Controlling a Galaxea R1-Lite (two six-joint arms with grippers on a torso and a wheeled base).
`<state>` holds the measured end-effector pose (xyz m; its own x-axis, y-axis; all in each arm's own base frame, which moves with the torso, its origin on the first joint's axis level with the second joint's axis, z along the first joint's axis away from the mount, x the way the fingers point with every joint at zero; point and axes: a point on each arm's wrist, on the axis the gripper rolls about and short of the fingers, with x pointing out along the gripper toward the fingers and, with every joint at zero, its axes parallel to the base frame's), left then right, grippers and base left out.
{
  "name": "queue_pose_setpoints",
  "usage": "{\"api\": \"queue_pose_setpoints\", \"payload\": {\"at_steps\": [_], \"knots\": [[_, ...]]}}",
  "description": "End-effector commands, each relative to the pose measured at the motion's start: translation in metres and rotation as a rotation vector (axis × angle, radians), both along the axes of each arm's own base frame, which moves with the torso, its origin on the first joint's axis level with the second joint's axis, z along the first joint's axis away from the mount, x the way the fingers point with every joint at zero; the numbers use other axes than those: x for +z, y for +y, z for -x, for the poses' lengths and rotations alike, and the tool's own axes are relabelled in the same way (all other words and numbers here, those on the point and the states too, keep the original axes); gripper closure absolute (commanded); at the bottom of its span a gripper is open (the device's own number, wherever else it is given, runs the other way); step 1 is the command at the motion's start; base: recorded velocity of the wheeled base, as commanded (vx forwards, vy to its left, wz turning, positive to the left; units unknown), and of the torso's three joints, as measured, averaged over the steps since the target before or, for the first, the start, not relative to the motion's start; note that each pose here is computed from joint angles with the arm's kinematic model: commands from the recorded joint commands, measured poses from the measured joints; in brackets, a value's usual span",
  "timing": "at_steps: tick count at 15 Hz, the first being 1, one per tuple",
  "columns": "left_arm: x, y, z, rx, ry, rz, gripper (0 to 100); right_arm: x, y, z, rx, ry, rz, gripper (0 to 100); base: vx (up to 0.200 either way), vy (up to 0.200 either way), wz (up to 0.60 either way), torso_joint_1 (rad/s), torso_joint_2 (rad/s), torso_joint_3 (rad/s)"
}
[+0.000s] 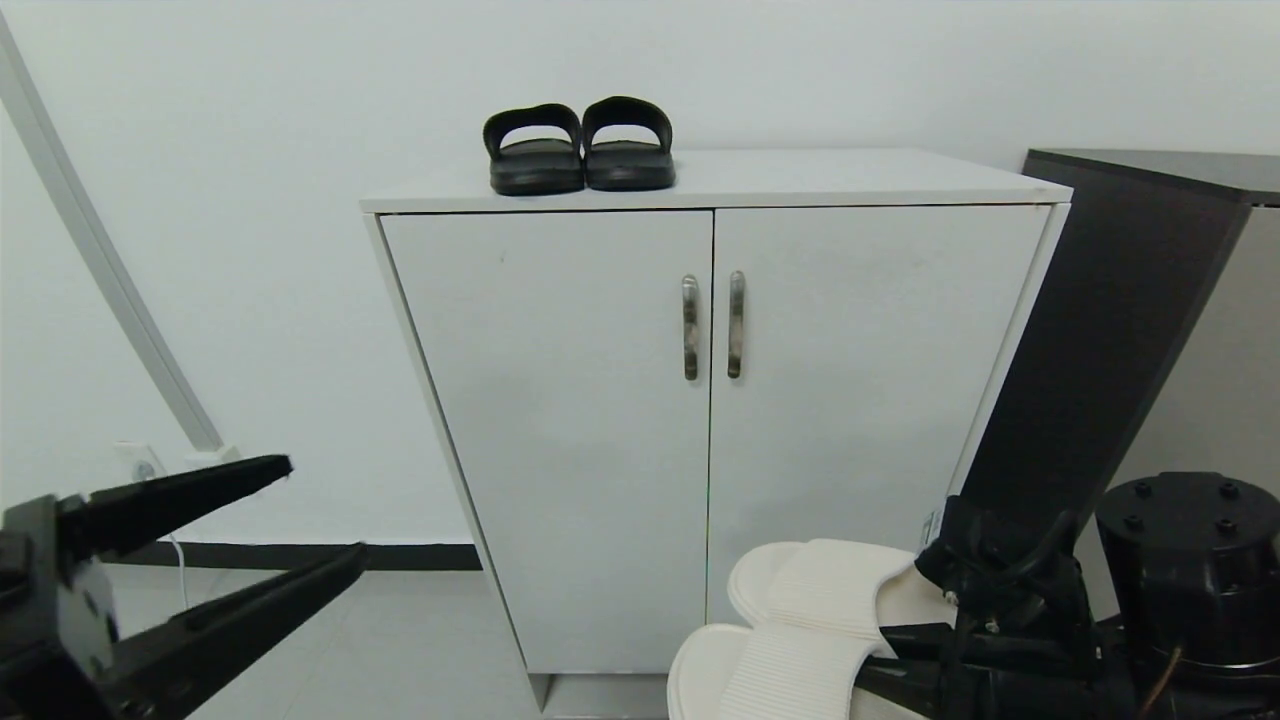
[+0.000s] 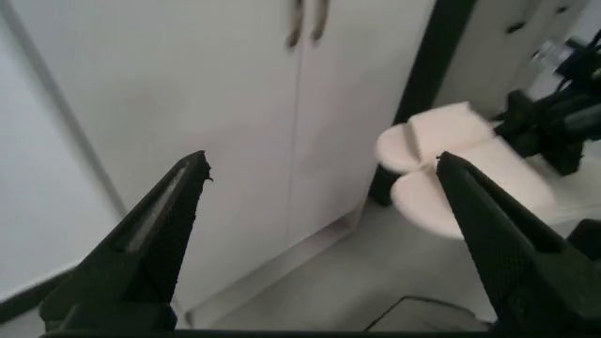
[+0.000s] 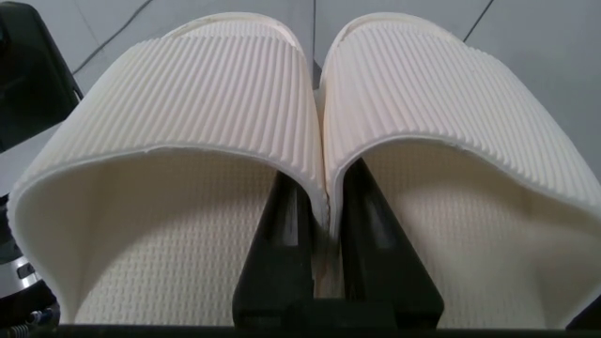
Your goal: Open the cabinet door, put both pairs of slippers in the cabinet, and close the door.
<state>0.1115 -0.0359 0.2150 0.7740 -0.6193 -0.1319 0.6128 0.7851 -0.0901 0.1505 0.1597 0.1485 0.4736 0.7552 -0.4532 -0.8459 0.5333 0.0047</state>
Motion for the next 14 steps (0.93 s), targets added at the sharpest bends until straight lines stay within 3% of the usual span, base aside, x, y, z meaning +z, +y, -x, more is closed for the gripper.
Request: {"api": "queue_pose_setpoints", "payload": {"at_steps": [1, 3, 6, 9, 13, 14], "knots": [[0.008, -0.028, -0.049, -0.067, 0.038, -0.003, 0, 0.000, 0.000, 0.000, 0.001, -0.001, -0.001, 100, 0.000, 0.000, 0.00, 0.000, 0.00, 0.000], [0.019, -0.051, -0.084, -0.110, 0.053, 0.002, 0, -0.001, 0.000, 0.000, 0.000, 0.005, 0.003, 100, 0.000, 0.000, 0.00, 0.000, 0.00, 0.000], [0.022, -0.075, -0.104, -0.167, 0.092, 0.031, 0, -0.002, 0.000, 0.000, -0.001, 0.006, 0.004, 100, 0.000, 0.000, 0.00, 0.000, 0.00, 0.000], [0.018, -0.104, -0.133, -0.233, 0.045, 0.061, 0, -0.002, 0.000, 0.000, 0.001, 0.007, 0.007, 100, 0.000, 0.000, 0.00, 0.000, 0.00, 0.000], [0.009, -0.132, -0.169, -0.322, 0.065, 0.082, 0, -0.006, 0.001, -0.001, 0.004, 0.019, 0.018, 100, 0.000, 0.000, 0.00, 0.000, 0.00, 0.000], [0.017, -0.142, -0.173, -0.371, 0.098, 0.142, 0, -0.008, 0.001, -0.001, 0.005, 0.024, 0.022, 100, 0.000, 0.000, 0.00, 0.000, 0.00, 0.000]]}}
